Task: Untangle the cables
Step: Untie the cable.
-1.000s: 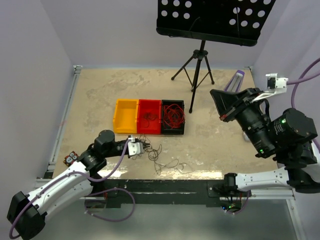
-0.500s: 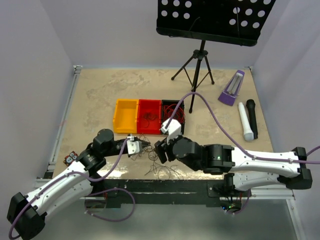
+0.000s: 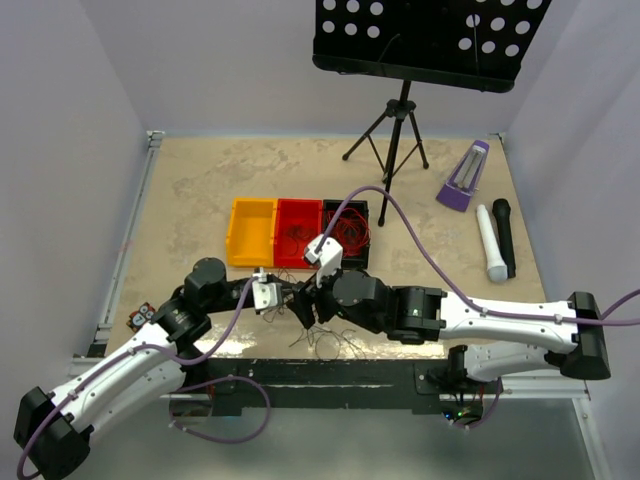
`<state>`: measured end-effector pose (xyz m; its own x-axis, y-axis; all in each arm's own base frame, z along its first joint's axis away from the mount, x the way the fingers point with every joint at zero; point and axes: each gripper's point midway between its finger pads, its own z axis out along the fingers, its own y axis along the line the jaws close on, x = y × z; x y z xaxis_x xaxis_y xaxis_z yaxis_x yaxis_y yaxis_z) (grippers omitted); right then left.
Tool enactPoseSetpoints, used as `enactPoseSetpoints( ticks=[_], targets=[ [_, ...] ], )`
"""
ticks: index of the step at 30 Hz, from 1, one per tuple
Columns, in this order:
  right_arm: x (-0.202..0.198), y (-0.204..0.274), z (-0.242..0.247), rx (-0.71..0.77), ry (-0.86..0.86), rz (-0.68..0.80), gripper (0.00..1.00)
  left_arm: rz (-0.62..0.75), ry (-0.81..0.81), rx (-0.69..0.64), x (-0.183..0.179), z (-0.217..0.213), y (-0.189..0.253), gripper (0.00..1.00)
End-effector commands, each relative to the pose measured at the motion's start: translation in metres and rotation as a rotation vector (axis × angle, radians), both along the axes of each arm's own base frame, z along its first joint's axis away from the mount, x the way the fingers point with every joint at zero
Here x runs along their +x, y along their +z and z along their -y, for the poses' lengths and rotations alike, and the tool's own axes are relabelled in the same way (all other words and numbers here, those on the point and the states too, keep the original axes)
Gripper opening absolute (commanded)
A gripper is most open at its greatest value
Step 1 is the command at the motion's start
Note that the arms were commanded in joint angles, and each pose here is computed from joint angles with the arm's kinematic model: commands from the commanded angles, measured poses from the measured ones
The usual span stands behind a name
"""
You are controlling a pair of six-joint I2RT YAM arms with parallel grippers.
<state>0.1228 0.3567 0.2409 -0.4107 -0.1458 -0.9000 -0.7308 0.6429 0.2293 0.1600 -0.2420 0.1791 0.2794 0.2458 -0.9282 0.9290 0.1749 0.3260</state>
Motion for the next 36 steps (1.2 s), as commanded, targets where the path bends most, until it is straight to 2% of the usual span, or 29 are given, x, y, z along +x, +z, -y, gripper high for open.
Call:
enactPoseSetpoints(
  ticks=[1, 6, 13, 16, 19, 22, 25, 29, 31, 34, 36],
  targets=[
    [0.008, -0.005, -0.005, -0.006, -0.001, 0.028, 0.64, 0.031, -0.025, -0.038, -0.003, 0.003, 0.02, 0.12],
    [0.017, -0.014, -0.001, -0.046, -0.035, 0.045, 0.46, 0.031, -0.028, -0.035, -0.003, 0.004, 0.018, 0.12],
    [0.023, -0.023, 0.008, -0.081, -0.061, 0.055, 0.46, 0.03, -0.029, -0.038, -0.003, 0.004, 0.018, 0.12],
    [0.027, -0.031, 0.009, -0.101, -0.074, 0.053, 0.41, 0.029, -0.034, -0.039, -0.004, 0.004, 0.018, 0.12],
    [0.03, -0.038, 0.007, -0.115, -0.083, 0.049, 0.26, 0.027, -0.035, -0.039, -0.004, 0.004, 0.018, 0.12],
    [0.035, -0.038, 0.005, -0.123, -0.105, 0.053, 0.0, 0.026, -0.034, -0.038, -0.004, 0.004, 0.018, 0.13],
    [0.037, -0.027, 0.007, -0.095, -0.124, 0.06, 0.0, 0.026, -0.034, -0.038, -0.003, 0.005, 0.017, 0.15],
    [0.039, 0.011, 0.018, 0.004, -0.156, 0.092, 0.0, 0.015, -0.029, -0.062, -0.001, 0.008, 0.02, 0.2],
    [0.033, 0.031, 0.018, 0.067, -0.124, 0.1, 0.0, 0.008, -0.039, -0.074, 0.0, 0.011, 0.023, 0.26],
    [0.03, 0.031, 0.016, 0.048, -0.103, 0.084, 0.0, 0.009, -0.039, -0.104, 0.002, 0.015, 0.033, 0.61],
    [0.027, 0.028, 0.014, 0.023, -0.091, 0.074, 0.0, 0.004, -0.013, -0.119, 0.006, 0.014, 0.037, 0.7]
  ],
)
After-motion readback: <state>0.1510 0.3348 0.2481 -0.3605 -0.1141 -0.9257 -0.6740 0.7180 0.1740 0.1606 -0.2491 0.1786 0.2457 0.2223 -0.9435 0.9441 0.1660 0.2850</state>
